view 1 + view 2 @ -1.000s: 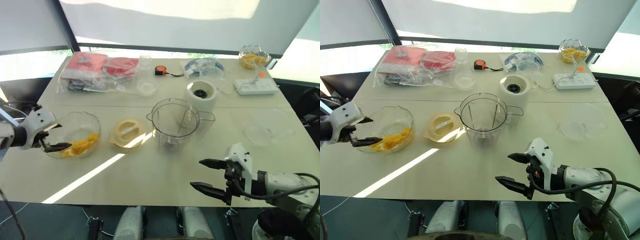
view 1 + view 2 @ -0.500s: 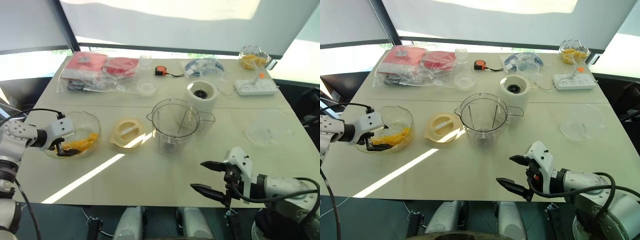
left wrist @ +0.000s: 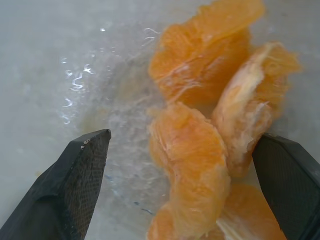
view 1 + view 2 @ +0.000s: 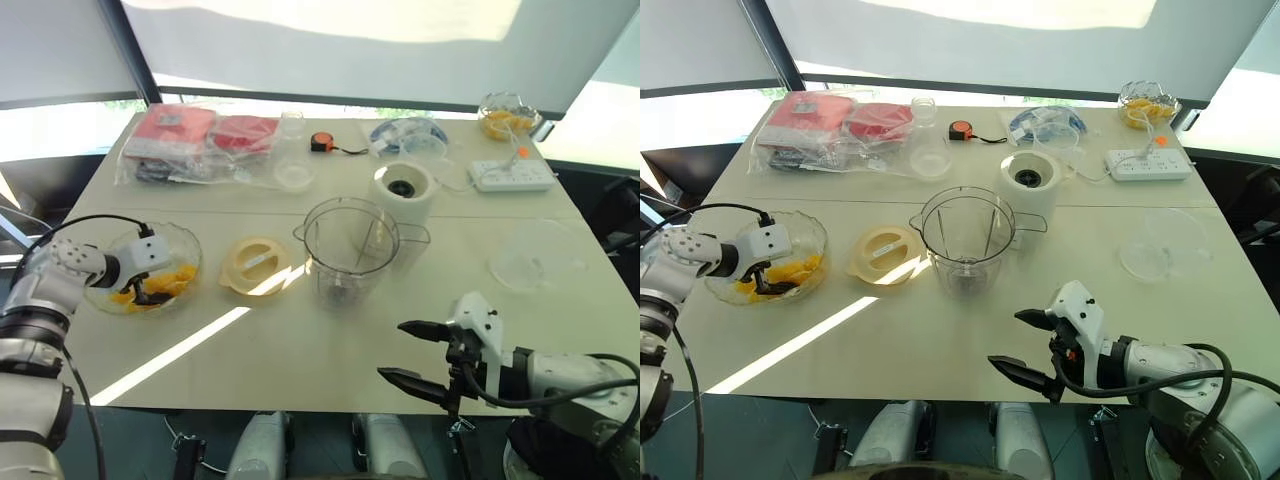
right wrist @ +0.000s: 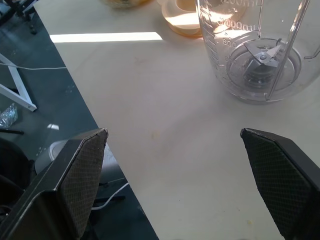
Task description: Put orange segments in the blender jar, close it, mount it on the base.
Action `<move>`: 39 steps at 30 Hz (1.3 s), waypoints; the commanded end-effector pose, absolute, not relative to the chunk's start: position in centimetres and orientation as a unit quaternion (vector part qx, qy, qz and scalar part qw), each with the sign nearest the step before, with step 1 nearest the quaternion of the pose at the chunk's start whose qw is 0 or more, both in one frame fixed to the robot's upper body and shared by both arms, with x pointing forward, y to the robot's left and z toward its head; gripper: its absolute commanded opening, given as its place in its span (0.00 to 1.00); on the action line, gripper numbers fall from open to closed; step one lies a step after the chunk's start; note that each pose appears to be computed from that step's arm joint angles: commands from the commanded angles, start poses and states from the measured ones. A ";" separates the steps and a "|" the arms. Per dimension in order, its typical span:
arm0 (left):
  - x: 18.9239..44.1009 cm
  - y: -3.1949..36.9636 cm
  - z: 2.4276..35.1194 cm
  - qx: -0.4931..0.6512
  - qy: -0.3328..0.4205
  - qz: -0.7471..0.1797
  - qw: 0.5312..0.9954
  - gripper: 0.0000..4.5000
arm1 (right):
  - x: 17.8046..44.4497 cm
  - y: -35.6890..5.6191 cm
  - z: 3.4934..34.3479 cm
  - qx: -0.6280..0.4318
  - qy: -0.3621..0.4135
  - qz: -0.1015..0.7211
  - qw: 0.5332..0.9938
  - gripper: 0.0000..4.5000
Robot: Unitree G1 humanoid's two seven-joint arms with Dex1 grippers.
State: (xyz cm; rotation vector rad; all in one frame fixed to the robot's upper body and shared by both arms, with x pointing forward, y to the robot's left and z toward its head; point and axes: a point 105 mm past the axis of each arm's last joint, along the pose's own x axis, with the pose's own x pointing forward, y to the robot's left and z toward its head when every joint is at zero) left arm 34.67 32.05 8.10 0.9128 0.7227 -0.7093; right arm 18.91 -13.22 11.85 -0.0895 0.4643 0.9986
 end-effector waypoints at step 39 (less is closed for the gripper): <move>32.9 34.5 16.1 0.401 0.316 -0.330 0.794 0.01 | 20.1 -13.2 11.6 -0.056 0.208 0.466 0.858 1.00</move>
